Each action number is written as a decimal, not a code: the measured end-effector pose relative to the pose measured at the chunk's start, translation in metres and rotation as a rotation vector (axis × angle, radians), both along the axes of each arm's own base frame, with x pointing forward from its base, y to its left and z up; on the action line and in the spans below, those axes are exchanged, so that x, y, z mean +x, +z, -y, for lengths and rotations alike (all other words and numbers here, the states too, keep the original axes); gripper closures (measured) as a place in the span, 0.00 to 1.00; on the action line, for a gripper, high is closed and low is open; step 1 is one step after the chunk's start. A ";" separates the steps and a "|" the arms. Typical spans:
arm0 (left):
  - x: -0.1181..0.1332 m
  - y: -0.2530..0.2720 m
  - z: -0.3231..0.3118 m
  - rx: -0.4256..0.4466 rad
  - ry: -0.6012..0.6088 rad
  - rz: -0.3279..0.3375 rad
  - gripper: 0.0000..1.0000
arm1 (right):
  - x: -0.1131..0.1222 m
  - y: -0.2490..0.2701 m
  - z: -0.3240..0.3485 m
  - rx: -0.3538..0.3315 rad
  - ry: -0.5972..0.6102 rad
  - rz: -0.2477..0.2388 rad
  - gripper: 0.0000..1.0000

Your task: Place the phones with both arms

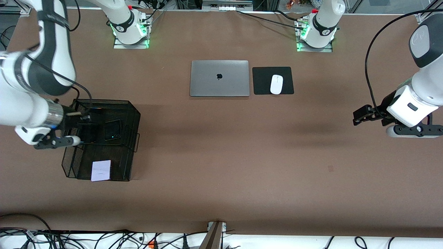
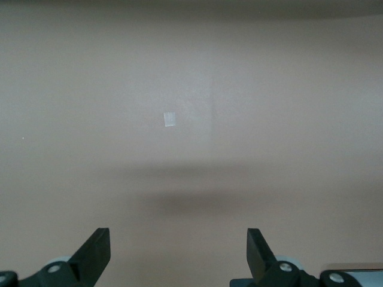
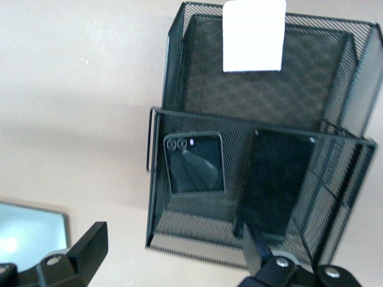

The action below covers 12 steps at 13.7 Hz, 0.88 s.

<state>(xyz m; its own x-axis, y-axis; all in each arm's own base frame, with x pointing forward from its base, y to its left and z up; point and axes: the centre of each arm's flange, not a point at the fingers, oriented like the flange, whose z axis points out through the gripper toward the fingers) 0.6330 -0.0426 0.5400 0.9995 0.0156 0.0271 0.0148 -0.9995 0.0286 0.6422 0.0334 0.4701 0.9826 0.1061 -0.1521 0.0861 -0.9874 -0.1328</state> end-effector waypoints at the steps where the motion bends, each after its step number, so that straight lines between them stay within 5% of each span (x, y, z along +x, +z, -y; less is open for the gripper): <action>1: 0.000 0.000 0.000 0.000 0.000 0.000 0.00 | -0.008 0.017 0.012 0.010 -0.014 -0.004 0.00; 8: 0.000 0.000 0.000 0.000 0.000 0.000 0.00 | -0.052 0.099 0.047 -0.097 -0.028 0.015 0.00; 12: 0.000 0.000 -0.002 0.000 0.003 0.000 0.00 | -0.072 0.124 0.067 -0.098 -0.042 0.039 0.00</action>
